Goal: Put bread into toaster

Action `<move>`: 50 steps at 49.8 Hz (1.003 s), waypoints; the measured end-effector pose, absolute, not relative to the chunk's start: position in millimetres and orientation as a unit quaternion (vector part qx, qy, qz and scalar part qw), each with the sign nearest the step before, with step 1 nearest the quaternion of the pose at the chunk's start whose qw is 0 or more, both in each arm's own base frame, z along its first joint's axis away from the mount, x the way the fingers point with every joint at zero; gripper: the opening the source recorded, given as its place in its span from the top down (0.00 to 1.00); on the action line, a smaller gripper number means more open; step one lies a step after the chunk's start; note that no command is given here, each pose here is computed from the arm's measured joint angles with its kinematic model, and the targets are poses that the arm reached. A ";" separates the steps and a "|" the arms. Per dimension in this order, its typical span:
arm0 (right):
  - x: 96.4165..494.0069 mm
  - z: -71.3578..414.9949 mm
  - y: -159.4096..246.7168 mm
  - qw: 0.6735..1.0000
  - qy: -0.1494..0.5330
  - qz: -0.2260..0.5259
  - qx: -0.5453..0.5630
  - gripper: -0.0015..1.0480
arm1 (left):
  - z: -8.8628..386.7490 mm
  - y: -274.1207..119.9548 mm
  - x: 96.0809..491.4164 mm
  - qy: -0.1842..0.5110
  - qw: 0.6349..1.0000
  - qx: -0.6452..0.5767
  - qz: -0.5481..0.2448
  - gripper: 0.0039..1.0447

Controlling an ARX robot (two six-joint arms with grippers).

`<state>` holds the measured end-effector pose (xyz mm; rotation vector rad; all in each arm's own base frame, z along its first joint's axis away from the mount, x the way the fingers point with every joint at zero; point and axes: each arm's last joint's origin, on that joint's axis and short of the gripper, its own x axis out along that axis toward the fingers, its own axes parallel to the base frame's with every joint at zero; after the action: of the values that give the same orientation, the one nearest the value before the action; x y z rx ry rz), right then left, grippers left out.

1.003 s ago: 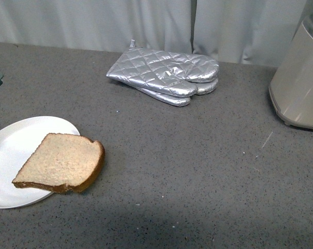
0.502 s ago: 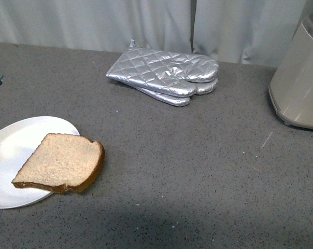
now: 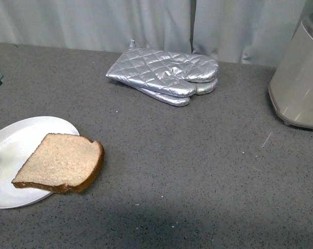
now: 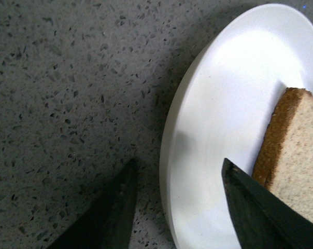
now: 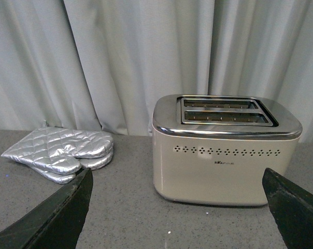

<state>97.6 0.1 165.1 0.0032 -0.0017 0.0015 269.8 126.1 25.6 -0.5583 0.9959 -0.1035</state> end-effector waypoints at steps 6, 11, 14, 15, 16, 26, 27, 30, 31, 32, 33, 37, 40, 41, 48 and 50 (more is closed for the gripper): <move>97.6 165.1 0.1 1.000 -0.001 0.001 0.002 0.09 | 24.3 125.3 268.6 0.479 0.837 -0.265 -0.028 0.70; 97.6 165.1 0.1 1.000 -0.001 0.001 0.002 0.09 | 25.3 121.6 269.6 0.484 0.831 -0.275 -0.010 0.89; 97.6 165.1 0.1 1.000 -0.001 0.001 0.002 0.09 | 28.7 115.5 270.4 0.488 0.826 -0.283 0.000 0.97; 97.6 165.1 0.1 1.000 -0.001 0.001 0.002 0.09 | 30.1 113.7 271.1 0.488 0.826 -0.283 0.000 0.97; 97.6 165.1 0.1 1.000 -0.001 0.001 0.002 0.09 | 32.4 111.8 271.7 0.488 0.825 -0.286 0.002 0.97; 97.6 165.1 0.1 1.000 -0.001 0.001 0.002 0.09 | 56.8 91.5 281.8 0.482 0.828 -0.285 0.018 0.97; 97.6 165.1 0.1 1.000 -0.001 0.001 0.002 0.09 | 58.7 88.9 282.5 0.482 0.829 -0.283 0.021 0.97; 97.6 165.1 0.1 1.000 -0.001 0.001 0.002 0.09 | 64.3 78.5 284.5 0.484 0.829 -0.280 0.022 0.97; 97.6 165.1 0.1 1.000 -0.001 0.001 0.002 0.09 | 65.9 75.2 284.7 0.483 0.830 -0.279 0.022 0.97; 97.6 165.1 0.1 1.000 -0.001 0.001 0.002 0.09 | 67.2 71.8 284.9 0.484 0.830 -0.278 0.023 0.97; 97.6 165.1 0.1 1.000 -0.001 0.001 0.002 0.09 | 68.9 68.0 285.0 0.484 0.830 -0.276 0.024 0.97; 97.6 165.1 0.1 1.000 -0.001 0.001 0.002 0.09 | 73.0 53.6 284.9 0.483 0.832 -0.271 0.028 0.97; 97.6 165.1 0.1 1.000 -0.001 0.001 0.002 0.09 | 74.9 35.0 285.2 0.476 0.841 -0.254 0.029 0.97; 97.6 165.1 0.1 1.000 -0.001 0.001 0.002 0.09 | 74.8 29.1 285.4 0.475 0.843 -0.253 0.026 0.97; 97.6 165.1 0.1 1.000 -0.001 0.001 0.002 0.09 | 74.1 -10.8 288.8 0.467 0.848 -0.249 0.007 0.97; 97.6 165.1 0.1 1.000 -0.001 0.001 0.002 0.09 | 73.3 -23.0 289.8 0.467 0.847 -0.253 -0.001 0.97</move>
<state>97.6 0.1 165.1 0.0032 -0.0017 0.0019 289.8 -23.0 73.3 -0.5330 0.9850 -0.0027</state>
